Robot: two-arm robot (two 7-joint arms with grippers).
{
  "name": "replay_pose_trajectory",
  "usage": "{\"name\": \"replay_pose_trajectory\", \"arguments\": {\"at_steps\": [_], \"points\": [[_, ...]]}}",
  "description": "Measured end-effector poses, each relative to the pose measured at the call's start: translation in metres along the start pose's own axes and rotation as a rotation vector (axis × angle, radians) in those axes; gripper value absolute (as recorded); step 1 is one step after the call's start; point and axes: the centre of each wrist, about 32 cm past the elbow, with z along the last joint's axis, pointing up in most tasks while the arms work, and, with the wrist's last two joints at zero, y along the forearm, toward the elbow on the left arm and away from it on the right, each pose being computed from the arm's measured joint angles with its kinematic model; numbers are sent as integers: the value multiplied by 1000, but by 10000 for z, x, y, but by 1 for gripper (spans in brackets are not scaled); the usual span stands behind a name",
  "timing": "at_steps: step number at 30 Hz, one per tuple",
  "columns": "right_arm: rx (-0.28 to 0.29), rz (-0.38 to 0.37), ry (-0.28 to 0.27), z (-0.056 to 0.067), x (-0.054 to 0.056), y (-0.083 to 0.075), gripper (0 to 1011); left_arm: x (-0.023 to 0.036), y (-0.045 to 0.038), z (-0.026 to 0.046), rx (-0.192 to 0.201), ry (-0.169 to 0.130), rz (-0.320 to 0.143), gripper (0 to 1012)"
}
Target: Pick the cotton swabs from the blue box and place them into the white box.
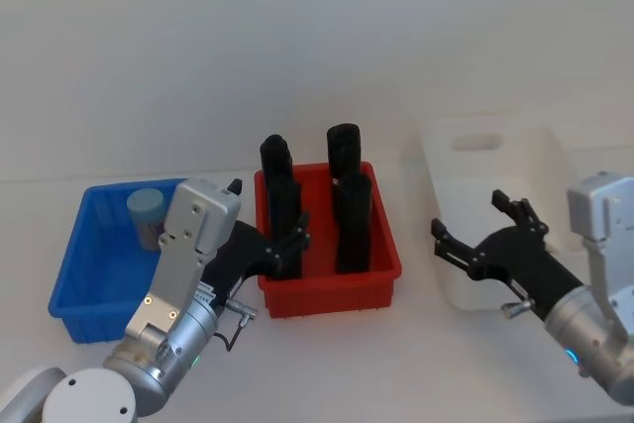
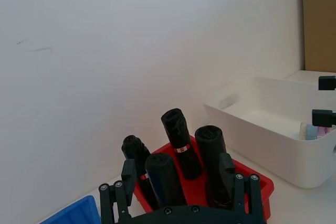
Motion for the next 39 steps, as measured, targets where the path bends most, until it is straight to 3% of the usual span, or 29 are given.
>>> {"name": "replay_pose_trajectory", "arguments": {"at_steps": [16,39], "points": [[-4,127,-35,-164,69,598,1001,0,0,0,0,0,0,1004],[-52,242,-68,-340,46,1203,1001,0,0,0,0,0,0,1004]]}}
